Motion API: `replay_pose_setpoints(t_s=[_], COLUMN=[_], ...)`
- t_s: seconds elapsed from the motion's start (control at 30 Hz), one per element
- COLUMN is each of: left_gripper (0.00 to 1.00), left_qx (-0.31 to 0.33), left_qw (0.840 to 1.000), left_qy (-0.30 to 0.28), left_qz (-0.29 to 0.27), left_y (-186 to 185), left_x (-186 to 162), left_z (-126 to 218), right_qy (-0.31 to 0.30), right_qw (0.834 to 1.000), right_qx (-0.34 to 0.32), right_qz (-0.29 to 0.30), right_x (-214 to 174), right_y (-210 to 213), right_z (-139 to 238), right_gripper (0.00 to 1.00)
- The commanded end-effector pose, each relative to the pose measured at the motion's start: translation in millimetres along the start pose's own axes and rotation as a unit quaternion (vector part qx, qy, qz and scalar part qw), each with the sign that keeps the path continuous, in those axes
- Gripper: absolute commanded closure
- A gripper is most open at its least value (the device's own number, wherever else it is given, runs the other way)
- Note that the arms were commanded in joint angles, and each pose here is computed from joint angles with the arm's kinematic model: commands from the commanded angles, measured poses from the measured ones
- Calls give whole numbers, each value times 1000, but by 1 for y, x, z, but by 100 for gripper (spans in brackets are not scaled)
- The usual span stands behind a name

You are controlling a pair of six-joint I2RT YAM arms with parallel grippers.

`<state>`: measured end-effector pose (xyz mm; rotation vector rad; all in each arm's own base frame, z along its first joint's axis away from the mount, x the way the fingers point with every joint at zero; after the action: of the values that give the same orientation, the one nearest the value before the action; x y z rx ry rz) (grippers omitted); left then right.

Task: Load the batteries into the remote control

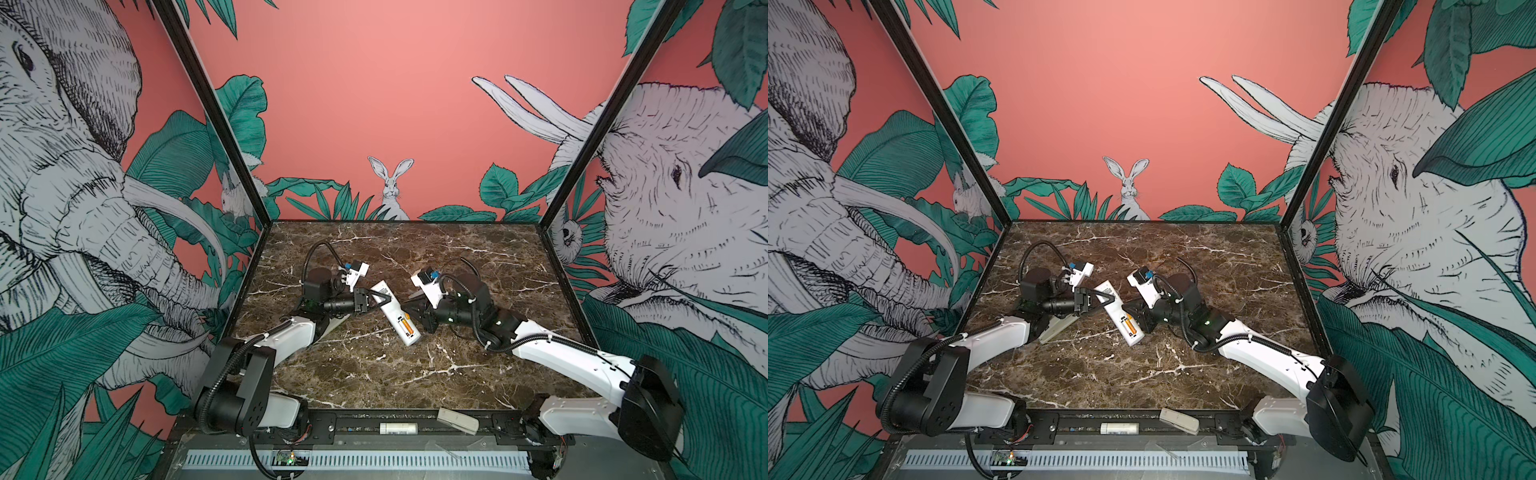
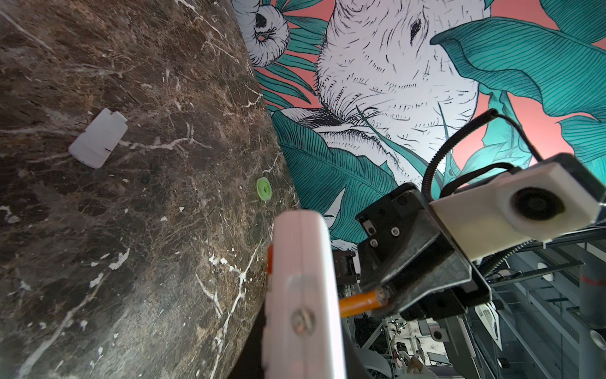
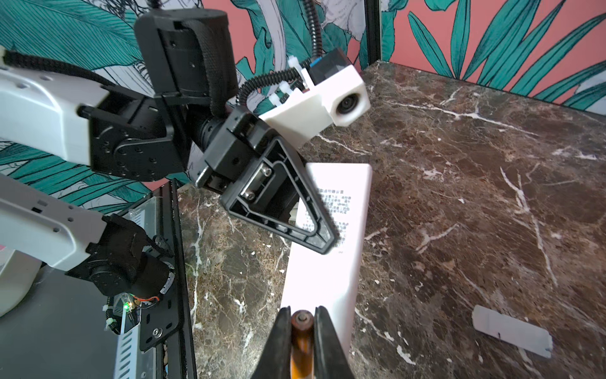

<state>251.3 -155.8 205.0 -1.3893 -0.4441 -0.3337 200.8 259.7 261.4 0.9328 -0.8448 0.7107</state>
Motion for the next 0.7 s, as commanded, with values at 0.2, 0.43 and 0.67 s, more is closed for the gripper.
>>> replay_pose_setpoints(t_s=[0.2,0.43,0.67], left_gripper=[100,100,100], left_qx=[-42,-52,-51], left_qw=[998,998,998], left_qy=[-8,-4,-1], left_qz=[-35,-37,-44], left_y=[-20,-23,-28], left_x=[17,18,18], left_z=[3,3,5], right_qy=[-18,-7,16], right_qw=[999,999,999], right_qx=[39,24,10], right_qz=[18,23,27], right_x=[-3,-17,-26], right_y=[9,2,0], right_z=[-7,-11,-11], right_gripper=[86,86,86])
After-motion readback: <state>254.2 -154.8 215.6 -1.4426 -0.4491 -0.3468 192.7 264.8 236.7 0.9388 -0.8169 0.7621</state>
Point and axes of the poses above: each gripper's point midway between its finger pads, its own z axis back along the fingers, its own y axis along the line the jaws close on, x = y × z, the point moved 9 cm from there along z, back along the fingers, and after that the axes turned 7 degrees about -z, right-handed, at the moved point
